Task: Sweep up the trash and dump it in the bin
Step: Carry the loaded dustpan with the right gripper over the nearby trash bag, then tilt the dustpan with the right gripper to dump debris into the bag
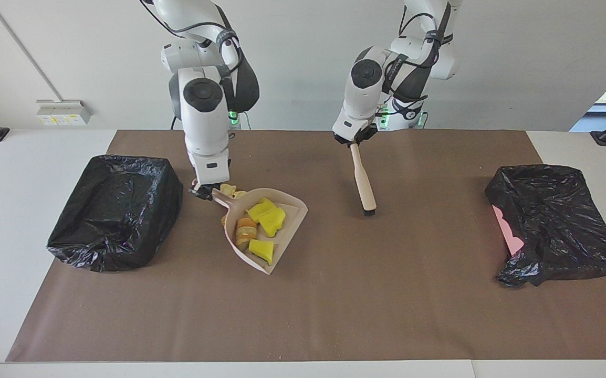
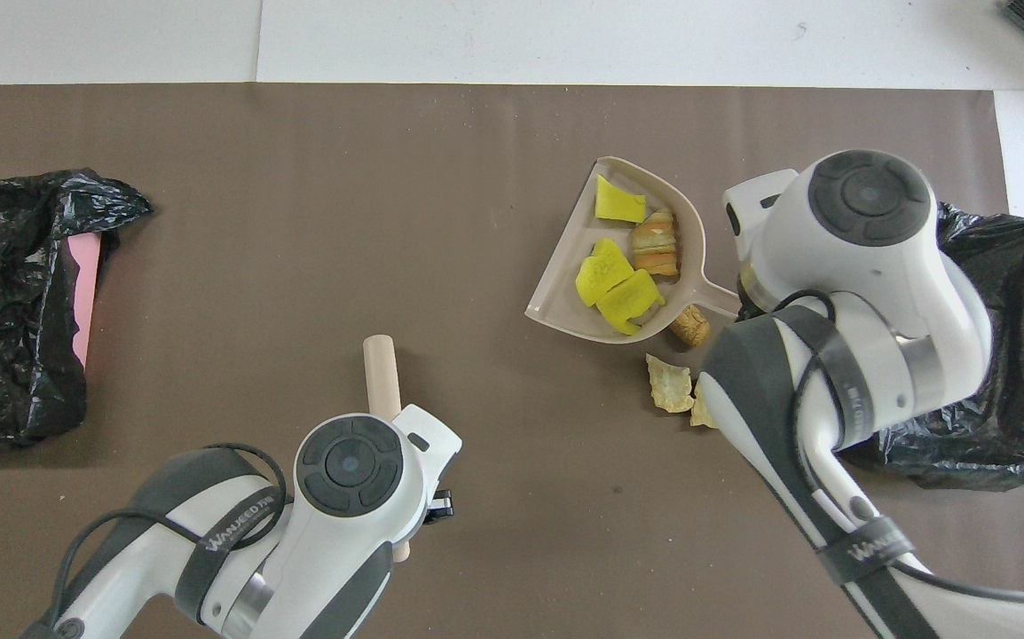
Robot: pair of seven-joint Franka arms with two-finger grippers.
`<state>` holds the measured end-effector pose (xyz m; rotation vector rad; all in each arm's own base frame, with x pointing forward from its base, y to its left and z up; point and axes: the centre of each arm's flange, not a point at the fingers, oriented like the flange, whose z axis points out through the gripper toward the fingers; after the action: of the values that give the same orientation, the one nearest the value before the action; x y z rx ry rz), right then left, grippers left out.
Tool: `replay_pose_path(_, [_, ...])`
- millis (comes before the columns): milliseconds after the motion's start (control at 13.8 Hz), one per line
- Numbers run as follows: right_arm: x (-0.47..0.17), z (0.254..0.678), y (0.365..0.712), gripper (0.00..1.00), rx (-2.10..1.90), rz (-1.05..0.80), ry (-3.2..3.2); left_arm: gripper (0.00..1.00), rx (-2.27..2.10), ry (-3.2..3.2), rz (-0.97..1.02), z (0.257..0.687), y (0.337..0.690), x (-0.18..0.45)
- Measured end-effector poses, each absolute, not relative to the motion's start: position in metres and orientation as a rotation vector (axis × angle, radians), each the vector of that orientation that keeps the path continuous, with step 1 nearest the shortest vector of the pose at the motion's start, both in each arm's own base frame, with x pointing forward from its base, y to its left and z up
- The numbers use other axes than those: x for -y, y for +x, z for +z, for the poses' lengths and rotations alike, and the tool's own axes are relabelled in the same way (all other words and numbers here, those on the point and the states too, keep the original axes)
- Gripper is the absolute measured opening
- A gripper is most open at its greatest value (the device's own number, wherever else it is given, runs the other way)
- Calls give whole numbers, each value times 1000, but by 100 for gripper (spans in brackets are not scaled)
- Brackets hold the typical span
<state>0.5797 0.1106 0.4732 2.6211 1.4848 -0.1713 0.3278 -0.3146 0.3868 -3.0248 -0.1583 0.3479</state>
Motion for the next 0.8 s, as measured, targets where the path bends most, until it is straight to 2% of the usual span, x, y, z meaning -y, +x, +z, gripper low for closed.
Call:
replay_pose_path(363, [33,538,569,32,-1488,-162,2637,26,200,-3045,195,387,255,333])
replay_pose_path(582, [140,545,552,32,-1566,-187,2615,26,85,-3076,118,385,180,372])
replay_pose_path(800, [214,545,530,32,-1613,-217,2584,26,27,-3118,136,375,139,388])
